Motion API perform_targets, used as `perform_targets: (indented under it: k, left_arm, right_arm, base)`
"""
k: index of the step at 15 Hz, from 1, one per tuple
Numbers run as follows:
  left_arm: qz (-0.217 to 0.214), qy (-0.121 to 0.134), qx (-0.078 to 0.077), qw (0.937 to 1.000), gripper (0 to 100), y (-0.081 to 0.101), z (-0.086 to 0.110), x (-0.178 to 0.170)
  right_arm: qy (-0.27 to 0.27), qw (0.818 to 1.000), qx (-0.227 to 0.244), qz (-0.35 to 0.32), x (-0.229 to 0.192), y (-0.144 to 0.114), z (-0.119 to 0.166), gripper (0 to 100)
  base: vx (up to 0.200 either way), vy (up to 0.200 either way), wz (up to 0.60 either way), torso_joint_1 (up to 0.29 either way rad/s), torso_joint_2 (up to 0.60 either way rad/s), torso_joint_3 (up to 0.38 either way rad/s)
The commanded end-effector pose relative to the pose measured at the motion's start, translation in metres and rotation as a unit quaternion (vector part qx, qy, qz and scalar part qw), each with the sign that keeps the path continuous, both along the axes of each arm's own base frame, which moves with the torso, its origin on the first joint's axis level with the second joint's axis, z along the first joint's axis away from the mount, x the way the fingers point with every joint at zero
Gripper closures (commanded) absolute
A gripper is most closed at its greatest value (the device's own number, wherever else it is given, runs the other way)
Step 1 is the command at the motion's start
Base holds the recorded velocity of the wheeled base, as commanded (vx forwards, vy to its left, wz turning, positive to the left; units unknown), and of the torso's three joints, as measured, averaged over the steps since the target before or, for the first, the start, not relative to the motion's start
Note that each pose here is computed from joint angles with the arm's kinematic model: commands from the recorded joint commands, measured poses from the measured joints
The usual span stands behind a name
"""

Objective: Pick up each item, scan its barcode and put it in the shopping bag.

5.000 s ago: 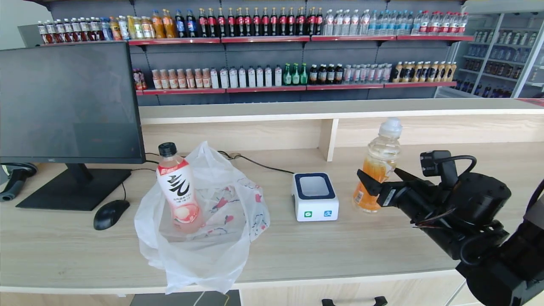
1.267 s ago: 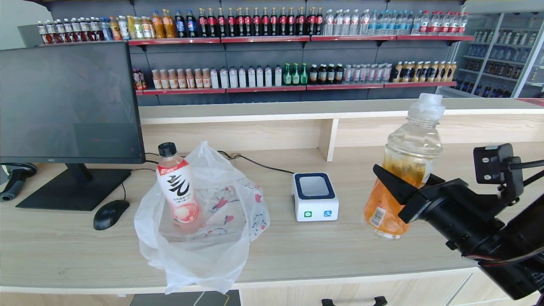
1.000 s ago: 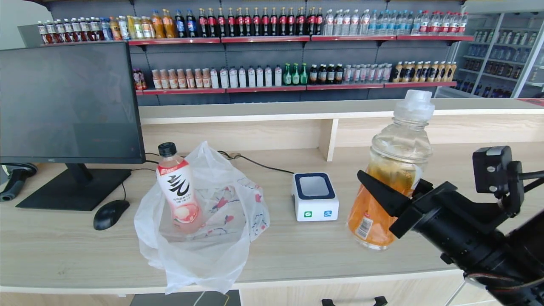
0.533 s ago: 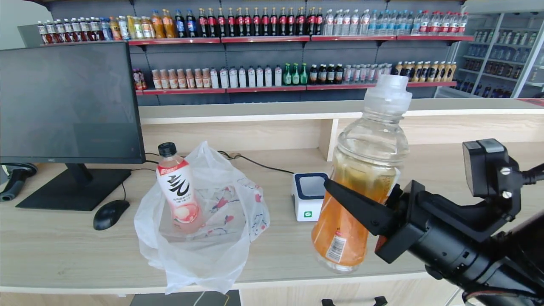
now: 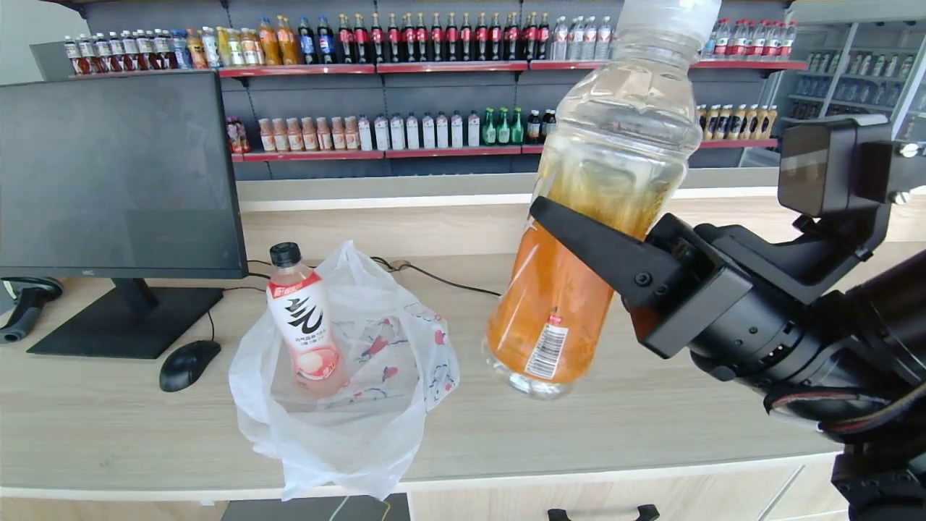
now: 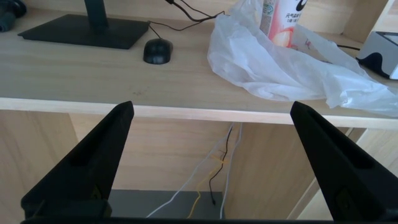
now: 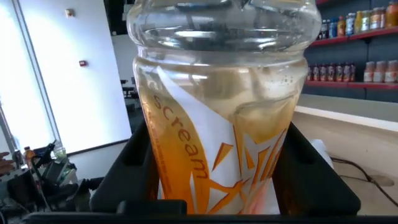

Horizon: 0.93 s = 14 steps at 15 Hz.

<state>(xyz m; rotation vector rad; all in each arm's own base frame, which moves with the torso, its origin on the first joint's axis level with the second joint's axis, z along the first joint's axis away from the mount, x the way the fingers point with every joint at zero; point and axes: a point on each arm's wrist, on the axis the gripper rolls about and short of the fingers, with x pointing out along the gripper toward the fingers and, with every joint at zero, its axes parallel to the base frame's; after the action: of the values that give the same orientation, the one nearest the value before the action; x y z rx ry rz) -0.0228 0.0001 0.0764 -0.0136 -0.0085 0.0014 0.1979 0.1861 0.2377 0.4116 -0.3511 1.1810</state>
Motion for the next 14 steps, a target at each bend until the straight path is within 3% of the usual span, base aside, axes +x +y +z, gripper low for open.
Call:
perform_targets:
  k: [1, 11, 14]
  left_arm:
    - [0.000, 0.000, 0.000, 1.0000, 0, 0.000, 0.000, 0.000]
    - [0.000, 0.000, 0.000, 1.0000, 0, 0.000, 0.000, 0.000]
    - [0.001, 0.000, 0.000, 1.0000, 0, 0.000, 0.000, 0.000]
  right_arm:
    - [0.001, 1.000, 0.002, 0.010, 0.007, 0.005, 0.001, 100]
    - [0.038, 0.998, 0.031, 0.029, -0.004, -0.020, 0.012, 100]
    - [0.055, 0.994, 0.066, 0.060, -0.010, -0.026, 0.028, 100]
  base:
    - [0.000, 0.000, 0.00, 0.000, 0.00, 0.000]
    - [0.000, 0.000, 0.00, 0.000, 0.00, 0.000]
    - [0.000, 0.000, 0.00, 0.000, 0.00, 0.000]
